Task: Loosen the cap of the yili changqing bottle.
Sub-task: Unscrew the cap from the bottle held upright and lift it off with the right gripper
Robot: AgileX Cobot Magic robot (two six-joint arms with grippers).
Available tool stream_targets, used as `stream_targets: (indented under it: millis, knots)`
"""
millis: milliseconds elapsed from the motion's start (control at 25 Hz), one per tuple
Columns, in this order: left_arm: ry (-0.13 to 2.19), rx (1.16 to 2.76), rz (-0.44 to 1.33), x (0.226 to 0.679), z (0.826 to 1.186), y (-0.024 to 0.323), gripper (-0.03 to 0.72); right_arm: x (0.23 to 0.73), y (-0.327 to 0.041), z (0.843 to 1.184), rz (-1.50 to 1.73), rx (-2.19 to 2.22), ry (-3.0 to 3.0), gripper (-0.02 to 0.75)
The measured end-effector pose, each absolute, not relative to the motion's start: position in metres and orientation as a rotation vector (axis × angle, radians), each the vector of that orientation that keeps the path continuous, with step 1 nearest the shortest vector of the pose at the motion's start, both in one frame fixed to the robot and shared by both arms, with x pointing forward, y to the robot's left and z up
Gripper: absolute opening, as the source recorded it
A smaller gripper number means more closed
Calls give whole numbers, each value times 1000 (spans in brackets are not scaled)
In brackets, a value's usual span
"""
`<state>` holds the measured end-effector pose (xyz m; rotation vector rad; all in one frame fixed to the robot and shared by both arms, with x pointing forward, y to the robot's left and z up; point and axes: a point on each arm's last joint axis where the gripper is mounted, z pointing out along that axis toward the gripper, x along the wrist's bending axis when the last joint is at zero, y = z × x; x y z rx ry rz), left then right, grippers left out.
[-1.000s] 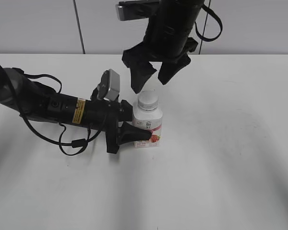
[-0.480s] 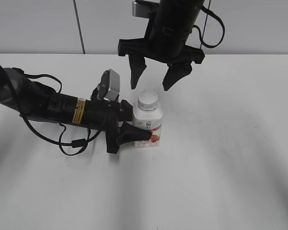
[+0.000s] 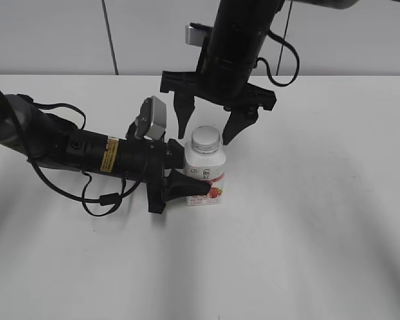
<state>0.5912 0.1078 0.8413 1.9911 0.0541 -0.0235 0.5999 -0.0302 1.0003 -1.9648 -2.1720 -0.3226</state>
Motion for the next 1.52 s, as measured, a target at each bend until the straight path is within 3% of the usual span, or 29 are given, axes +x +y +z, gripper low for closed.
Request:
stream_targets:
  millis: [440,680,960,1520]
  knots:
    - [54,1991,-23,591,841,108,366,601,-28,991,-294,-1986,-2131,569]
    - [54,1991,-23,591,841,108,366,601,-29,991,-279,-1991,-2142,407]
    - [54,1991,-23,591,841,108,366,601,-30,991,-287,-1930,-2206,398]
    - [55,1990,-23,591,841,108,366,602,-30,991,-380,-917,-2880,397]
